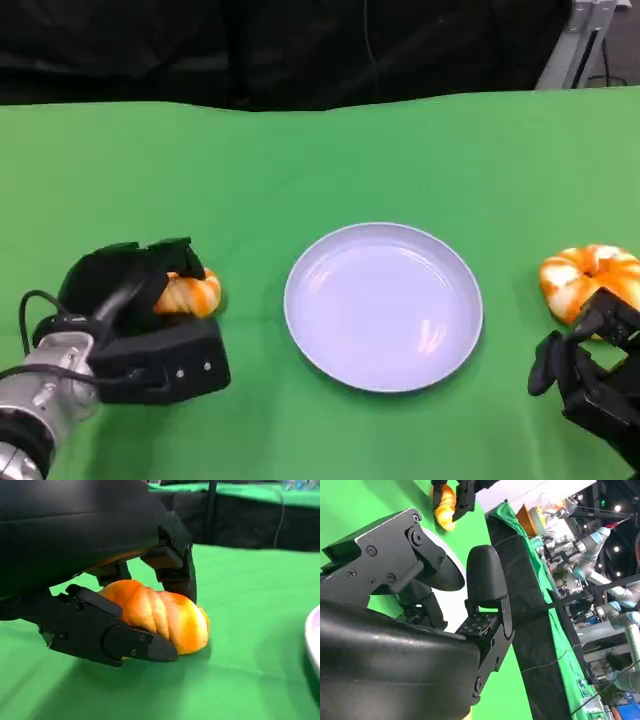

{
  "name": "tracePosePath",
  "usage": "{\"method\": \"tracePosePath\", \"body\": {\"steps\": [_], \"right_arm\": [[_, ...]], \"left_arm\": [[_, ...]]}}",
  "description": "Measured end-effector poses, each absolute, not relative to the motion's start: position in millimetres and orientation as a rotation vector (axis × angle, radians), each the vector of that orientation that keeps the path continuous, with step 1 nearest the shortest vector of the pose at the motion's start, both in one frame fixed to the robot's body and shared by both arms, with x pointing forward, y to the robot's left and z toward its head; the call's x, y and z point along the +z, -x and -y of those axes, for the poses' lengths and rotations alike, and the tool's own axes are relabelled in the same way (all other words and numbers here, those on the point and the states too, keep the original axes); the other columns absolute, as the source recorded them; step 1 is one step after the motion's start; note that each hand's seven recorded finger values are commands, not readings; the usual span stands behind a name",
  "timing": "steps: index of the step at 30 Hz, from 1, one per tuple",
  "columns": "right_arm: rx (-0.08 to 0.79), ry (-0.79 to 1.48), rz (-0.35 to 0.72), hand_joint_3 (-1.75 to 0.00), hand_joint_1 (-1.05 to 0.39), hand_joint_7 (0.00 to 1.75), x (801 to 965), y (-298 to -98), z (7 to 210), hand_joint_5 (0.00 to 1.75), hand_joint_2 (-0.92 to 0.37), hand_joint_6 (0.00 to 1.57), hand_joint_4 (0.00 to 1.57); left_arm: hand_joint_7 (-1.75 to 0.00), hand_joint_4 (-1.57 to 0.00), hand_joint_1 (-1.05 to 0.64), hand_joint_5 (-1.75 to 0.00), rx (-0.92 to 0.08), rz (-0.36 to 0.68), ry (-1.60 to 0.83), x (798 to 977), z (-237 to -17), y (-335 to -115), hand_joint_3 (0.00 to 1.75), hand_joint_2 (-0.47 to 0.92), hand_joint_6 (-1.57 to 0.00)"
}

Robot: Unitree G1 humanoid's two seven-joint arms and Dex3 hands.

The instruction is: Grasp the bread from the table and place it into the plate.

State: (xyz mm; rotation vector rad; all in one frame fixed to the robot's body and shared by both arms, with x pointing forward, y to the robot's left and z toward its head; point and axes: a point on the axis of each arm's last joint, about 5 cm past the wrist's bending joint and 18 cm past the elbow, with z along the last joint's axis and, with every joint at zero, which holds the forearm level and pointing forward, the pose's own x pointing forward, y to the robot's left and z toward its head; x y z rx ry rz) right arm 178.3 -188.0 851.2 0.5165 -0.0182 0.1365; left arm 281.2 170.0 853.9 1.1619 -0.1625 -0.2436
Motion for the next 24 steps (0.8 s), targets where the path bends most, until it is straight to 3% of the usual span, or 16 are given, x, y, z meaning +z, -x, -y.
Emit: {"method": "tracePosePath", "body": {"steps": [6,13,24], "right_arm": [[0.136,-0.515,0.018,-1.3,-0.05,1.59,851.2,-178.1,188.3,1.75,-0.48,0.78,0.88],[0.139,-0.513,0.019,-1.29,-0.05,1.58,851.3,-178.1,189.0,1.75,-0.49,0.77,0.87],[0.142,-0.512,0.02,-1.28,-0.05,1.58,851.4,-178.0,189.6,1.75,-0.49,0.78,0.88]], "left_arm": [[-1.72,-0.67,-0.09,-1.75,-0.246,0.198,-1.155,854.0,-167.5,-280.5,0.48,0.89,-0.59],[-1.74,-0.67,-0.08,-1.75,-0.249,0.311,-1.113,860.2,-160.4,-282.2,0.54,0.85,-0.59],[-1.74,-0.64,-0.08,-1.75,-0.281,0.641,-1.035,906.6,-130.1,-293.3,0.58,0.79,-0.56]]}}
